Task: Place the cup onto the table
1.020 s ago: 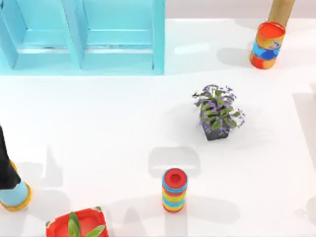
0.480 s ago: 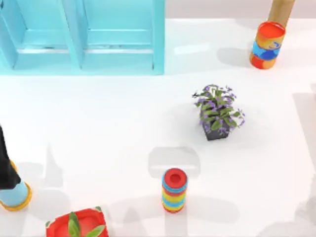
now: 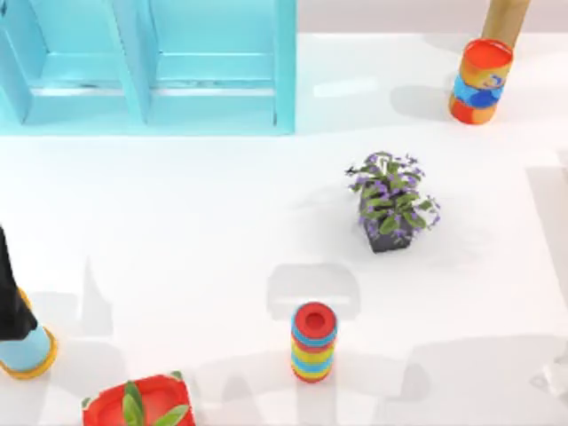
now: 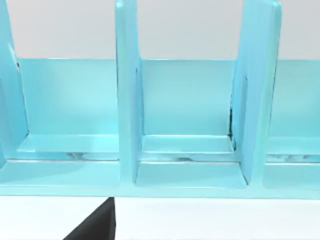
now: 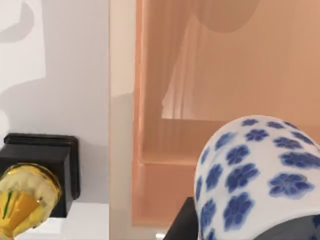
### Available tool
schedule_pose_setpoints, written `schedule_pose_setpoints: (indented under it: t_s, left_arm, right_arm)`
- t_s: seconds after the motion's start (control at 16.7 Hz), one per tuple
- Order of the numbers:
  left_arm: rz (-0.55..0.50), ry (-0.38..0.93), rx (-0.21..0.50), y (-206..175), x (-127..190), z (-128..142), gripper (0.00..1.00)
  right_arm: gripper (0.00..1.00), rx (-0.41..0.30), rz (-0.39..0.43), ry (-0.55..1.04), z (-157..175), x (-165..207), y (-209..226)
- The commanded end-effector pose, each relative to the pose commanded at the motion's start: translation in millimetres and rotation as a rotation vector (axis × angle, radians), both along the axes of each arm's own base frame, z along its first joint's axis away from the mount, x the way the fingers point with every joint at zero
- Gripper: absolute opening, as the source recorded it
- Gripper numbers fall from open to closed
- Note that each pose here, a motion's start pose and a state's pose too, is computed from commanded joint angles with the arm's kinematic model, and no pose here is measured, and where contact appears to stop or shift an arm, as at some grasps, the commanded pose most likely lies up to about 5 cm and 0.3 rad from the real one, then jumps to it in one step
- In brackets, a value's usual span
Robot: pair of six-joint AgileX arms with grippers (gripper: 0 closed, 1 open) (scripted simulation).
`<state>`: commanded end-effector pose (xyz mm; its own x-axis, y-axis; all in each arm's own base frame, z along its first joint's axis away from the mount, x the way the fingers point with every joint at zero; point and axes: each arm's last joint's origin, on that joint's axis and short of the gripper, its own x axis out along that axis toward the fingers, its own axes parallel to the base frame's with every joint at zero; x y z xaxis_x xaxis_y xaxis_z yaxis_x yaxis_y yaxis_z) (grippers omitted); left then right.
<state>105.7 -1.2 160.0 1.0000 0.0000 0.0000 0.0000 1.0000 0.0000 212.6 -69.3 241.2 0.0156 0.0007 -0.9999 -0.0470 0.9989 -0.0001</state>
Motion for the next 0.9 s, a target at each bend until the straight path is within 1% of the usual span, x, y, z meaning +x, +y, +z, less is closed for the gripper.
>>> schedule_pose_setpoints:
  t_s: [0.18,0.54,0.72,0.9]
  left_arm:
    - [0.0,0.0,0.0,0,0,0,1.0]
    - [0.0,0.0,0.0,0,0,0,1.0]
    - [0.0,0.0,0.0,0,0,0,1.0]
    - [0.0,0.0,0.0,0,0,0,1.0]
  right_arm:
    - [0.0,-0.001,-0.054,0.016,9,-11,4]
    - [0.0,0.004,-0.062,0.023,8,-8,5]
    - [0.0,0.009,-0.076,0.023,17,16,16]
    - [0.0,0.008,-0.093,0.016,33,59,44]
